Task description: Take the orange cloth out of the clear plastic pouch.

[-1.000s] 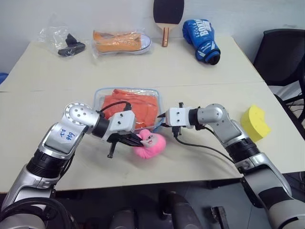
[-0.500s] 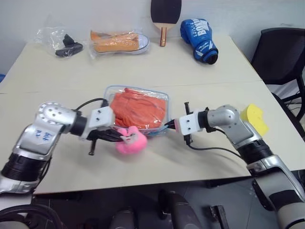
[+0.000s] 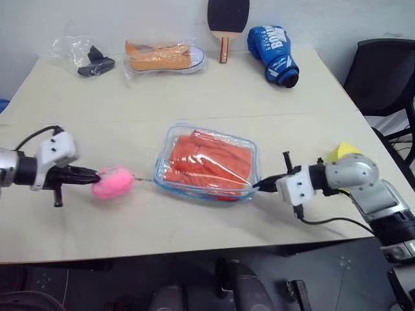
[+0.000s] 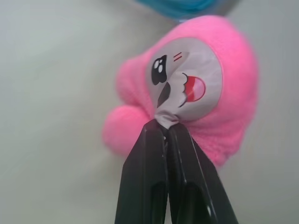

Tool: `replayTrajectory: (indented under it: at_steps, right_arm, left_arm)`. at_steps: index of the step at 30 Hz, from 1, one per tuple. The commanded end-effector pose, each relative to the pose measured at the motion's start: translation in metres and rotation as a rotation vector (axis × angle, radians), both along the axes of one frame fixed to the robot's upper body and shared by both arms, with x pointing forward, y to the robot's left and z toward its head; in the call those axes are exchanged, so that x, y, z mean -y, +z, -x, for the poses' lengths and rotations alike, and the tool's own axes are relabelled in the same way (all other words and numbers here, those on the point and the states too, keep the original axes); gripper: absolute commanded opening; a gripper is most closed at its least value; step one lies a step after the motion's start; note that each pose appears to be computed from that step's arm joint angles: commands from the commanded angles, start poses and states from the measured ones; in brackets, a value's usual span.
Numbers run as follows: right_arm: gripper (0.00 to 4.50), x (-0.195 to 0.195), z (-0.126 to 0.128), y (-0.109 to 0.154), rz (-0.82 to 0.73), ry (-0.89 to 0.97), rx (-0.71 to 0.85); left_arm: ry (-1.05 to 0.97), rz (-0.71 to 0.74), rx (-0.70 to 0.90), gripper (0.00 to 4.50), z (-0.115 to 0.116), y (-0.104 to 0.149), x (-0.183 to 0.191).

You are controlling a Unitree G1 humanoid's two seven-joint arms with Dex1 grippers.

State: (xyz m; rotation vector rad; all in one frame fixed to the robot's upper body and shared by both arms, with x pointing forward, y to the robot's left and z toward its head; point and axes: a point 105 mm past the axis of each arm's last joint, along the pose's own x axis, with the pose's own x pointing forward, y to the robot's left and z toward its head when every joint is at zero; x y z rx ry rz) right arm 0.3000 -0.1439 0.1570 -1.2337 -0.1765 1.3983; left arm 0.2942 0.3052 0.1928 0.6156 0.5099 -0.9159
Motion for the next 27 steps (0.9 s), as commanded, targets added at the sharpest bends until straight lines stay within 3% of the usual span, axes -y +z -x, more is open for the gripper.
replayTrajectory:
  at_steps: [1, 8, 9, 12, 23, 25, 27]
  right_arm:
    - [0.04, 0.005, 0.002, 0.01, -0.019, -0.015, 0.018]
    - [0.04, -0.007, -0.002, 0.007, -0.072, -0.055, -0.002]
    - [0.25, -0.007, -0.002, 0.007, -0.077, -0.064, -0.007]
    - [0.99, -0.006, -0.001, 0.008, -0.102, -0.105, -0.051]
    - [4.5, 0.003, 0.025, 0.02, -0.261, -0.245, -0.222]
    - [4.5, 0.004, 0.035, 0.024, -0.298, -0.272, -0.274]
    - [4.5, 0.005, 0.043, 0.029, -0.347, -0.299, -0.326]
  left_arm:
    - [-0.019, 0.018, 0.032, 0.0, 0.0, 0.009, 0.004]
    - [-0.083, 0.073, -0.021, 0.0, 0.004, -0.018, 0.035]
    - [-0.074, 0.081, -0.023, 0.0, 0.003, -0.02, 0.036]
    - [-0.048, 0.108, -0.033, 0.69, 0.002, -0.023, 0.036]
    - [0.026, 0.107, -0.039, 3.92, 0.022, -0.031, 0.011]
    - [0.043, 0.09, -0.03, 4.41, 0.025, -0.022, -0.001]
    - [0.06, 0.102, 0.015, 4.41, 0.02, -0.002, -0.007]
